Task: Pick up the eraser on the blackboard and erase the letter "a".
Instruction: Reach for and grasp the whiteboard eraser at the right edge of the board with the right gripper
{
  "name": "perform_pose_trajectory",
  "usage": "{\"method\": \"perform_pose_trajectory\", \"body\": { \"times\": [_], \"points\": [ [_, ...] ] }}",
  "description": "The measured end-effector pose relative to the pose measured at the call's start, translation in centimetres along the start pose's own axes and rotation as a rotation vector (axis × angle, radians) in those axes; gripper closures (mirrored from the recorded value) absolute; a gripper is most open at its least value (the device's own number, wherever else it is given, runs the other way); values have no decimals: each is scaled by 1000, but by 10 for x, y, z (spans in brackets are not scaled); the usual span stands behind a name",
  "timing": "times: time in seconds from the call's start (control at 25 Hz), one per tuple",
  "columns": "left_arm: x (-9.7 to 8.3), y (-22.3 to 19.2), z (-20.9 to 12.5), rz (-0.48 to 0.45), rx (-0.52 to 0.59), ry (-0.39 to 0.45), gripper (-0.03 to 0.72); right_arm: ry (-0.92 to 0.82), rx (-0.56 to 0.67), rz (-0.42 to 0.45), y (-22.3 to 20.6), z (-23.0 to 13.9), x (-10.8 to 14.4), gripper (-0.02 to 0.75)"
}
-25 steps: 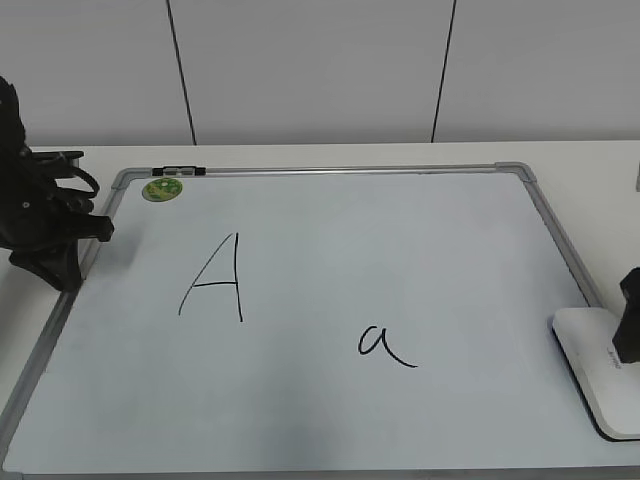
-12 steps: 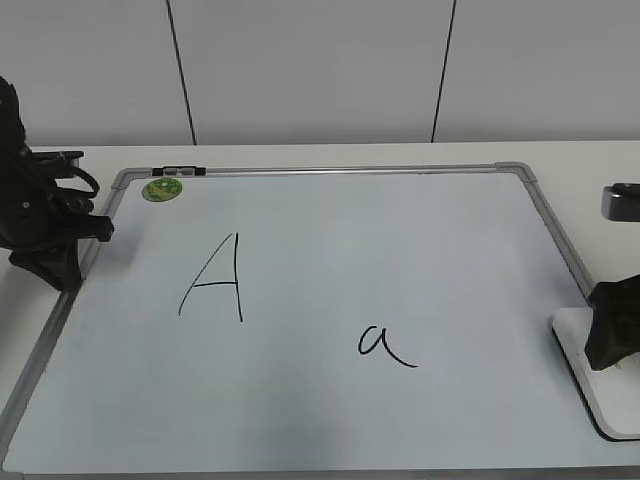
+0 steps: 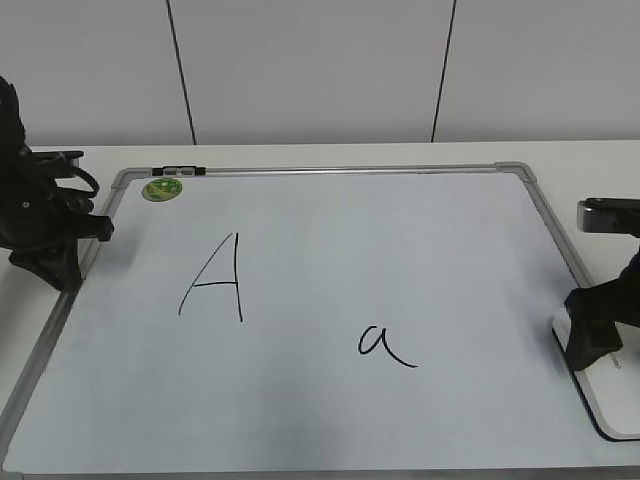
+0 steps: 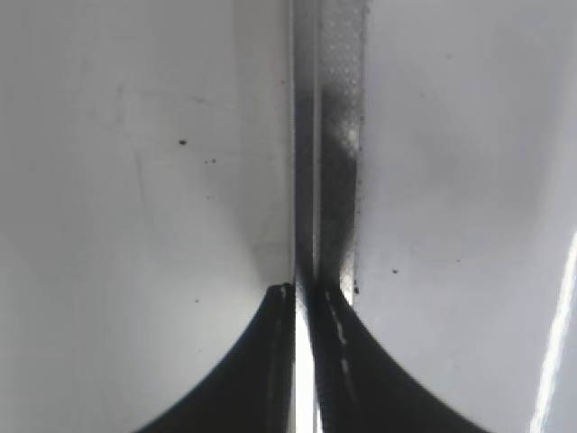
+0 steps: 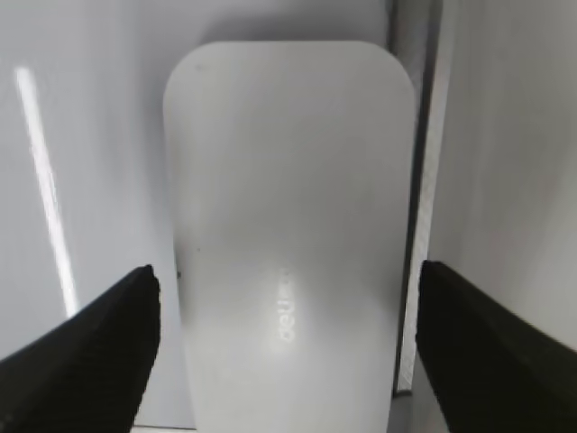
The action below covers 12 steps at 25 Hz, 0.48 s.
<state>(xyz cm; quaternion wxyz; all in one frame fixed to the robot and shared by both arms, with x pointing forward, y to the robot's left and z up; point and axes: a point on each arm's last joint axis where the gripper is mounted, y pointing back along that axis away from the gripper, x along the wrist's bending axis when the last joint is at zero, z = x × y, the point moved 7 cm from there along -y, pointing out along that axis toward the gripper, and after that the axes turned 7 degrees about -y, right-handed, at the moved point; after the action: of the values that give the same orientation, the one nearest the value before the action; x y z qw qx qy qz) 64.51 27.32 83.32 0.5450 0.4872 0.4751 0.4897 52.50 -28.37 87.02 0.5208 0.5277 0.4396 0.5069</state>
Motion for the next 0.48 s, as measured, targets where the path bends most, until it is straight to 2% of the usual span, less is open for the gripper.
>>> {"method": "perform_pose_trajectory", "body": {
  "times": [0.48],
  "points": [
    [0, 0, 0, 0, 0, 0, 659, -2, 18, -7, -17, 4, -1, 120]
  ]
}}
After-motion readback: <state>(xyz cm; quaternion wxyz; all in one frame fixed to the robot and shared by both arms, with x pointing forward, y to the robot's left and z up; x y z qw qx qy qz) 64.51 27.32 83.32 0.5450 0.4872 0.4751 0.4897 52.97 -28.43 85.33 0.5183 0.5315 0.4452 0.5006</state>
